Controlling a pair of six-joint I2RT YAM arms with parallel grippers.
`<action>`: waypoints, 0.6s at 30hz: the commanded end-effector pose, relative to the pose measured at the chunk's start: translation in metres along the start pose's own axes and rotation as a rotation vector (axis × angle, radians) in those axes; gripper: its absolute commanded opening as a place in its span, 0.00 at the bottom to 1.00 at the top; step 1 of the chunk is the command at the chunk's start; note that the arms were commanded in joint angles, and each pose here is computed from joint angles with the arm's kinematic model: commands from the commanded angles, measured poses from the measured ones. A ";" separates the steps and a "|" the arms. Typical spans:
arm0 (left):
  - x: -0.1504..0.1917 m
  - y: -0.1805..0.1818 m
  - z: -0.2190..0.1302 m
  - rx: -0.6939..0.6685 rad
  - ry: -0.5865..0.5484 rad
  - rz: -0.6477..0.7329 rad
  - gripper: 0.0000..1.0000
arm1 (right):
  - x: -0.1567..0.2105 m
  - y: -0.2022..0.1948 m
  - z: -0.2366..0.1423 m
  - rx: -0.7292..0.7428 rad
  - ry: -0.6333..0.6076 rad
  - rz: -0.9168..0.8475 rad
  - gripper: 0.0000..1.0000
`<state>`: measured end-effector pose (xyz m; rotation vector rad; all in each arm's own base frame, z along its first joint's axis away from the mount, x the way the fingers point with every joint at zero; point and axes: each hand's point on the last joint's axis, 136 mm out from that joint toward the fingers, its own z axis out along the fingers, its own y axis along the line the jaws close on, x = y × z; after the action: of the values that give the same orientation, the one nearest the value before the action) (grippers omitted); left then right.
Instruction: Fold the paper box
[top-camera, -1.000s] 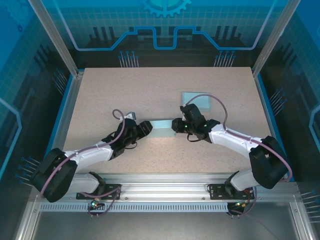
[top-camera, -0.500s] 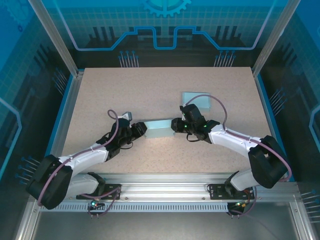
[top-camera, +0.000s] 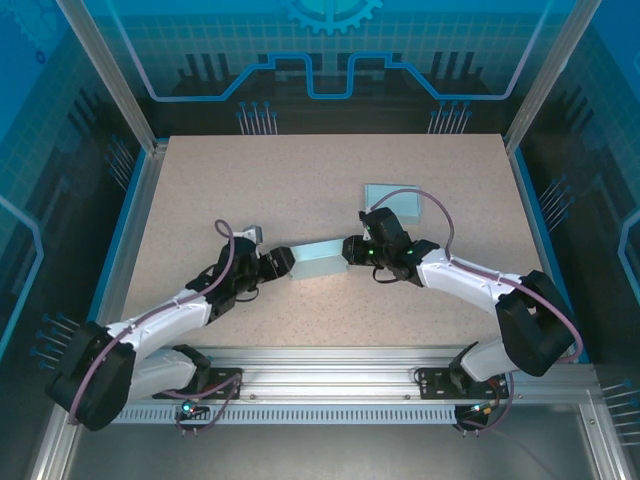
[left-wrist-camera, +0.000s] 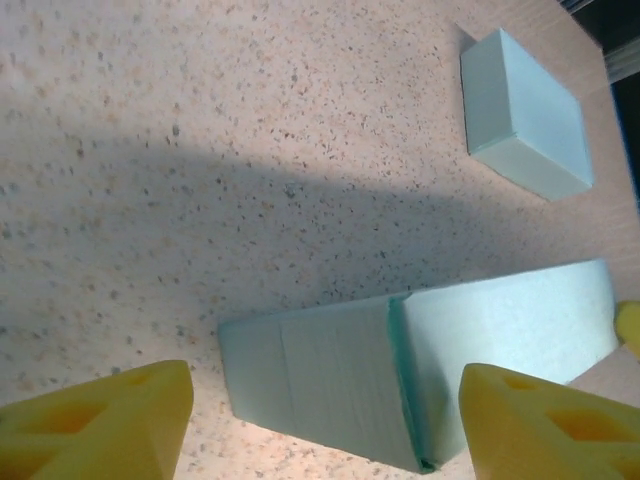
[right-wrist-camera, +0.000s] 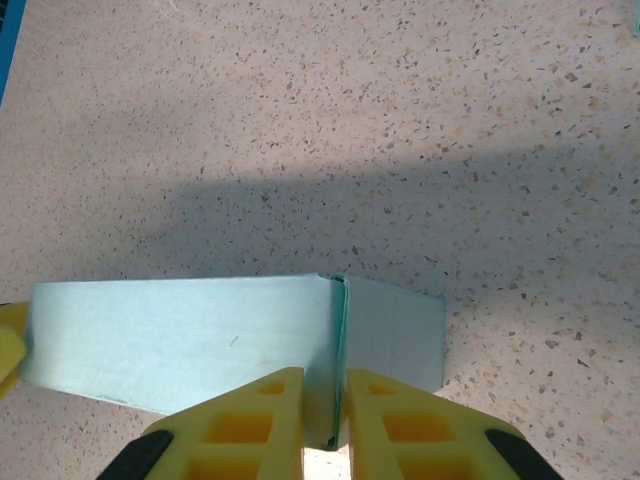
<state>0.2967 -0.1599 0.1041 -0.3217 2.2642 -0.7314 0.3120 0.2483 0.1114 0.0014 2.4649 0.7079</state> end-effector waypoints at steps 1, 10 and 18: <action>-0.037 -0.022 -0.014 -0.004 -0.082 0.243 0.77 | 0.047 -0.047 0.009 0.165 0.178 0.014 0.18; -0.002 -0.090 -0.025 0.393 0.056 0.992 0.87 | 0.037 -0.037 0.006 0.146 0.165 0.001 0.18; -0.004 -0.091 -0.006 0.396 0.085 1.220 0.92 | 0.035 -0.034 0.003 0.147 0.162 -0.005 0.18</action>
<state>0.2932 -0.2213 0.1559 1.0110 1.9317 -0.5178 0.3120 0.2490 0.1126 -0.0083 2.4958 0.6884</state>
